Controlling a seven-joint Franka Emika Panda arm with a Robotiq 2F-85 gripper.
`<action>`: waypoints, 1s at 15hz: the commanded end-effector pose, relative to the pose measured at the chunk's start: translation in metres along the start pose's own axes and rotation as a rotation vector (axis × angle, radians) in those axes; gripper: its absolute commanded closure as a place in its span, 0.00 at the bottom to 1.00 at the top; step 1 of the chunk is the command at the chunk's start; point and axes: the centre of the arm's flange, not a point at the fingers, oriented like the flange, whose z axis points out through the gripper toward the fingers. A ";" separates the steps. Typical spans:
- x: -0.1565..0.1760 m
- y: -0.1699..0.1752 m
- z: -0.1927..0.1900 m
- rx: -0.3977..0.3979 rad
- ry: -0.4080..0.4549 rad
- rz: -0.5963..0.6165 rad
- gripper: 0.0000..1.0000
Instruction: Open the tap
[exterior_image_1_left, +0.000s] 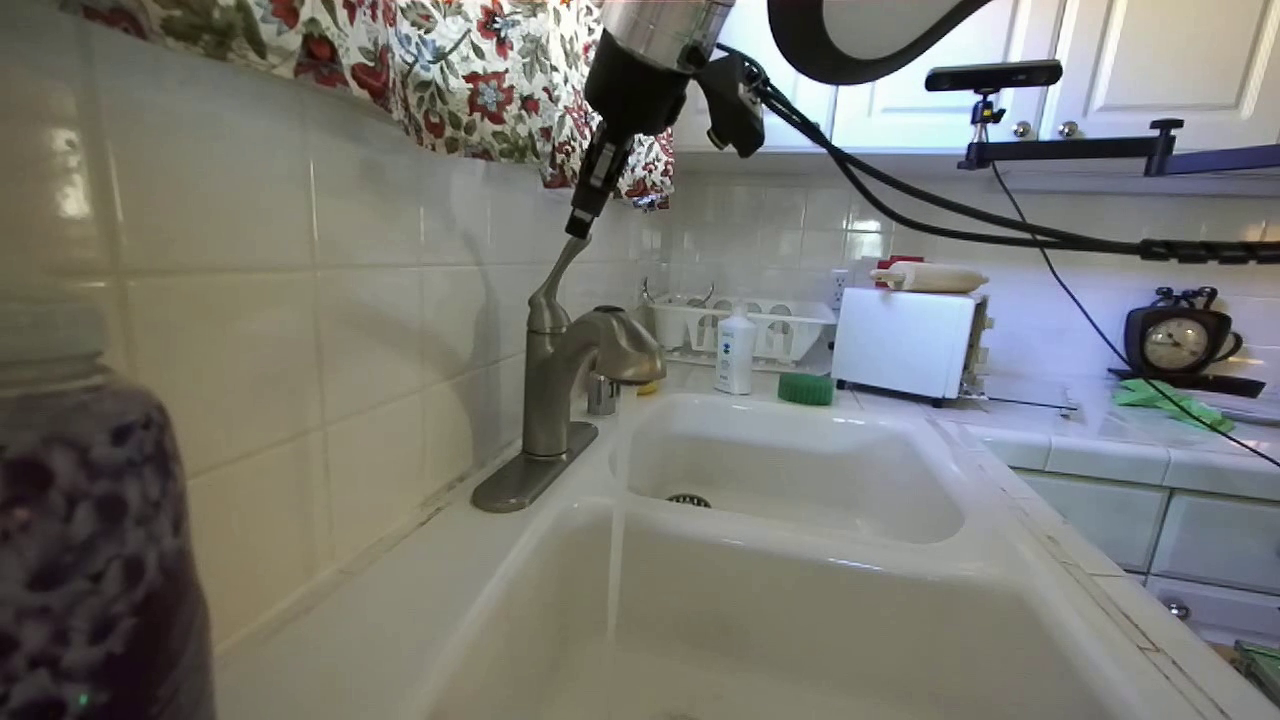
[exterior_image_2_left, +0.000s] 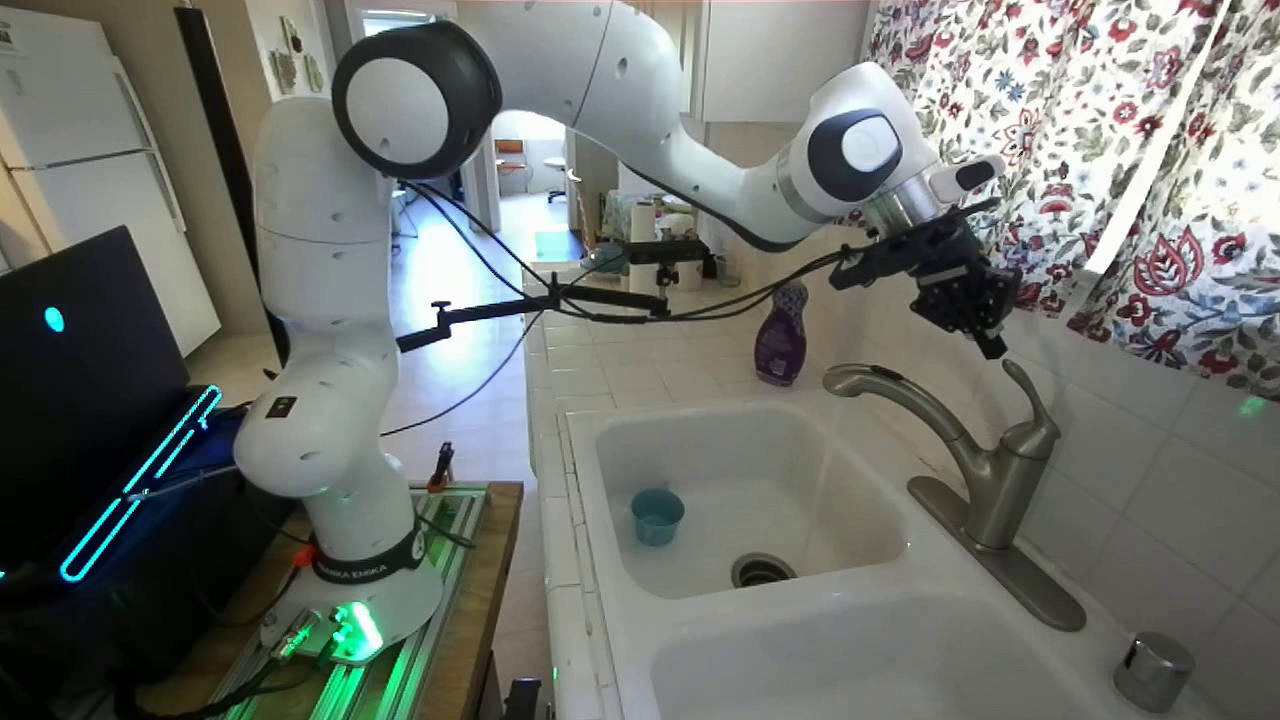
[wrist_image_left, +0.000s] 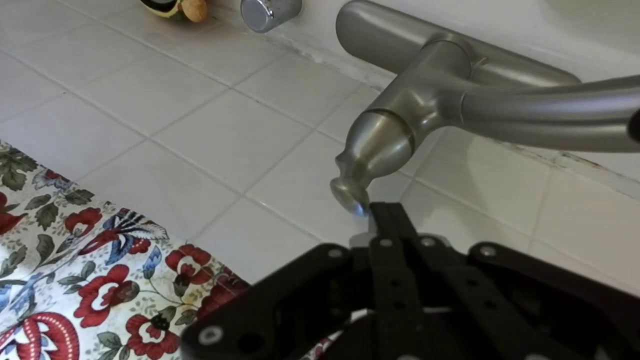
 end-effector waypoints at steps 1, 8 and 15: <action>-0.002 -0.001 0.007 0.019 0.021 0.027 1.00; -0.001 -0.002 0.016 0.015 0.055 0.033 1.00; -0.005 0.006 0.021 0.006 0.055 0.052 1.00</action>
